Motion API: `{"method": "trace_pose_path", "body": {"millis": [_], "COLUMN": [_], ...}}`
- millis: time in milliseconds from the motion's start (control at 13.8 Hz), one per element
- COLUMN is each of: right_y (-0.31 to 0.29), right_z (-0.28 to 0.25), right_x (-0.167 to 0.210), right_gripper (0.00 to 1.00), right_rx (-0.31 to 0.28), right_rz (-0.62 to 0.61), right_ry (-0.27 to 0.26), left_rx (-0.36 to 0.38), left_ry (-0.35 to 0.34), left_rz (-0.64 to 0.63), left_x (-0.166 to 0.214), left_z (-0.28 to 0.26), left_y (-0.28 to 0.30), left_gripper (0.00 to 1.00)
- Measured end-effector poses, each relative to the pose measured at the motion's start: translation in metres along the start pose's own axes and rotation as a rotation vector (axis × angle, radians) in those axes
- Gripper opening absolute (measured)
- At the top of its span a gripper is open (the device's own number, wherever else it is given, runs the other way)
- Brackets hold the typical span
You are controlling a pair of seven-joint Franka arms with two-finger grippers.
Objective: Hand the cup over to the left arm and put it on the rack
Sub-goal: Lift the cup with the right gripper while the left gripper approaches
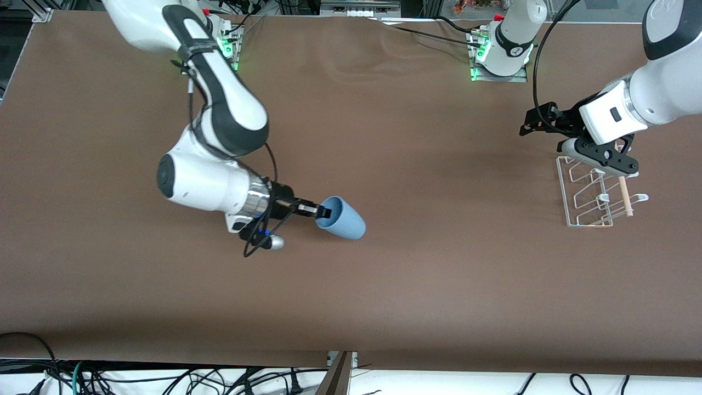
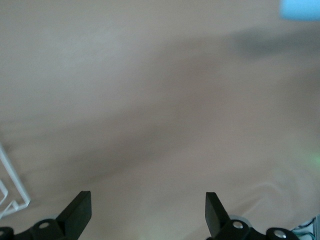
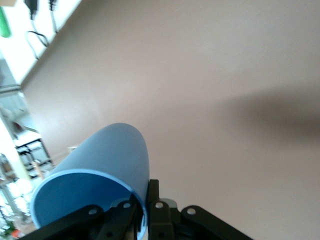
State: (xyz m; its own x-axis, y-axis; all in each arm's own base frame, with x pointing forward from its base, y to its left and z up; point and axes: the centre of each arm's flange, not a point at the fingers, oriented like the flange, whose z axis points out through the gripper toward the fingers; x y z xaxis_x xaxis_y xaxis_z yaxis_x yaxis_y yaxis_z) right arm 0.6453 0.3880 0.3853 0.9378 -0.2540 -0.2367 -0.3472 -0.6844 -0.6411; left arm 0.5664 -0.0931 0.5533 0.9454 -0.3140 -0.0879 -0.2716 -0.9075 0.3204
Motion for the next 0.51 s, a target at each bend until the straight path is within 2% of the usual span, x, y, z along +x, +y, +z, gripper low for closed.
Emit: {"method": "trace_pose_path", "body": {"millis": [145, 508], "right_y": [-0.024, -0.069], "right_z": [0.018, 0.039], "right_x": [-0.026, -0.075], "right_gripper": [0.06, 0.06], "right_rx": [0.021, 0.075], "right_rz": [0.000, 0.052], "right_ry": [-0.005, -0.075], "left_rx": [-0.038, -0.119], "left_ry": [0.038, 0.125], "left_rz": [0.124, 0.458], "left_x": [0.014, 0.044], "left_z": [0.002, 0.026], "left_y": [0.003, 0.030], "left_gripper": [1.00, 1.00]}}
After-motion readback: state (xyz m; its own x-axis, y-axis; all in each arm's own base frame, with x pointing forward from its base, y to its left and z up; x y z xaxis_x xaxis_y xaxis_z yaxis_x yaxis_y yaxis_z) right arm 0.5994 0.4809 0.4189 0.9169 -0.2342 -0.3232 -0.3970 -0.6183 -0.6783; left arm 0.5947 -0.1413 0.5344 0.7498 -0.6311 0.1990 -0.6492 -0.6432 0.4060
